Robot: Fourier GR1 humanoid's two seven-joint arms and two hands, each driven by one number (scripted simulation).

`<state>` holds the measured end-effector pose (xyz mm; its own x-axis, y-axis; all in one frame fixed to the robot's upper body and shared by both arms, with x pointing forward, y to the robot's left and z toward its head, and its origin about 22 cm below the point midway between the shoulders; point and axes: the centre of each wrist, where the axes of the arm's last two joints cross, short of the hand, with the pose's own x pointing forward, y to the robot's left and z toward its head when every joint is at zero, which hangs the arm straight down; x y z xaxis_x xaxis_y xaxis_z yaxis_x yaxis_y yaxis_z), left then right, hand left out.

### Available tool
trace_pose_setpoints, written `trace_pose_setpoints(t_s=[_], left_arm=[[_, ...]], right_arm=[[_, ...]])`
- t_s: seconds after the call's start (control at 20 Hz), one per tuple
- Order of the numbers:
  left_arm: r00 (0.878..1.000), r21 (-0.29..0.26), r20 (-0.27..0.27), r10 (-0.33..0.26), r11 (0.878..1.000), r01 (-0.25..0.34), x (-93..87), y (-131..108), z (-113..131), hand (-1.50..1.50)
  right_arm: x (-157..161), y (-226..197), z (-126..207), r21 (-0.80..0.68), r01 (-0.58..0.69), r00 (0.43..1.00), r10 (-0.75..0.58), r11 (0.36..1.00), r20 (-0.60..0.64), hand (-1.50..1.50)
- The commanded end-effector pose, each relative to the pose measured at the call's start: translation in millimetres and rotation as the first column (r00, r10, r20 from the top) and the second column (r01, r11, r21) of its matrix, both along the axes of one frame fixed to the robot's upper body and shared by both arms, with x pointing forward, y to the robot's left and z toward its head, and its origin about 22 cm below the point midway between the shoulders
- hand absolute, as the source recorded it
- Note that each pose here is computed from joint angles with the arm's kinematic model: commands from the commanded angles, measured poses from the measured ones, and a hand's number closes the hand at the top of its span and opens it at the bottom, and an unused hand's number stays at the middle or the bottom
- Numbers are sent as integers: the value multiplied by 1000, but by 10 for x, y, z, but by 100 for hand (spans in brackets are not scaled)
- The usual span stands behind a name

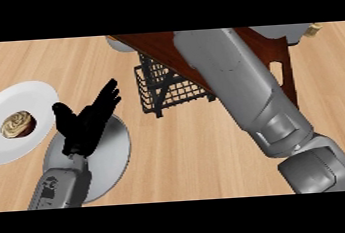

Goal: Pick the bell pepper from the tray and place it in the tiered basket

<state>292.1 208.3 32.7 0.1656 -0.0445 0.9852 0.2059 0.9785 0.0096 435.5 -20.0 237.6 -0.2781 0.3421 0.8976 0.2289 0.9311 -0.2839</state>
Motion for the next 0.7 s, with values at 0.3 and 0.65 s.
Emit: trace_pose_setpoints(t_s=[0.3, 0.65], left_arm=[[997, 21, -27, 71, 997, -71, -133, 271, -89, 0], [995, 4, -34, 93, 996, -93, -259, 269, -90, 0]], right_arm=[[66, -925, -110, 55, 146, 984, -139, 988, -109, -150], [-237, -2115, -12, -54, -8, 987, -1, 998, -159, -150]])
